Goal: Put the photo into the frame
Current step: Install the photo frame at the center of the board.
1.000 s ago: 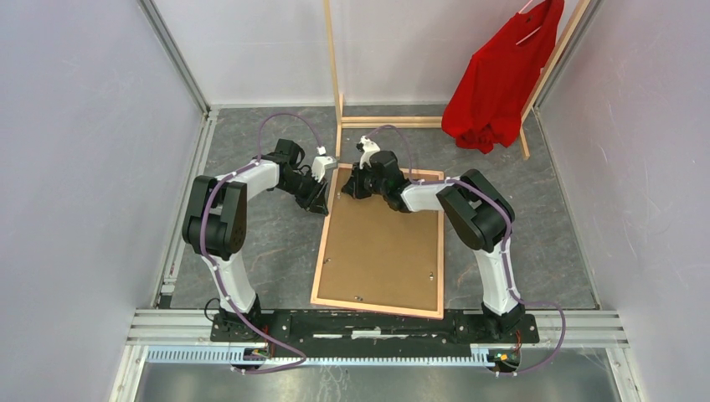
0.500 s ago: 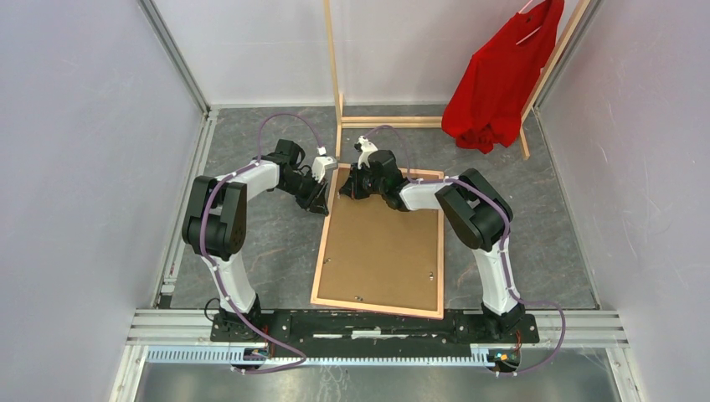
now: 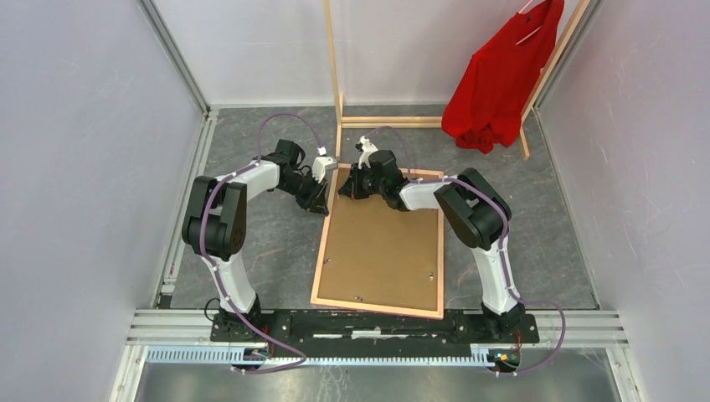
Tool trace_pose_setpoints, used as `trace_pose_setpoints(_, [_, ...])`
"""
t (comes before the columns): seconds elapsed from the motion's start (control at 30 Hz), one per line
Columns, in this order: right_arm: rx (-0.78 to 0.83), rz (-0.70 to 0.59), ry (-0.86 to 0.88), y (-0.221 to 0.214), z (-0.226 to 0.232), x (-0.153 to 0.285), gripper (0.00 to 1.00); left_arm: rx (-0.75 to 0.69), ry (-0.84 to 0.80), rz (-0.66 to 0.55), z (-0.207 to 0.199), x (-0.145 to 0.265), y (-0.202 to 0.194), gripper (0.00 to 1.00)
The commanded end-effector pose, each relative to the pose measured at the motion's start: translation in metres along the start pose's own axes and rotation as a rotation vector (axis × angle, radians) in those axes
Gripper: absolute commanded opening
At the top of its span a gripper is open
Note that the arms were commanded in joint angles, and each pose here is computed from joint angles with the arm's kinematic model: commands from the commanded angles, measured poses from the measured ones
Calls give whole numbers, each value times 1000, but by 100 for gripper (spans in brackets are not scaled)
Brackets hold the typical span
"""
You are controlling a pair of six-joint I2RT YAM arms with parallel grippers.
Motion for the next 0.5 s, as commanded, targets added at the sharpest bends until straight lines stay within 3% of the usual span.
trace_pose_setpoints(0.0, [-9, 14, 47, -3, 6, -8, 0, -23, 15, 9, -3, 0, -1, 30])
trace_pose_setpoints(0.3, [-42, 27, 78, -9, 8, -8, 0, -29, 17, 10, -3, 0, 0, 29])
trace_pose_setpoints(0.47, [-42, -2, 109, 8, 15, -3, 0, -27, 17, 16, -4, -1, -1, 28])
Point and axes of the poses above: each gripper's point midway between its finger pads, its own x axis back along the fingers, its own z axis along the line the jaws close on, y = z × x, the point moved 4 cm from there along x, back along the fingers, and after that the axes turned 7 degrees about -x, right-handed, at the moved point
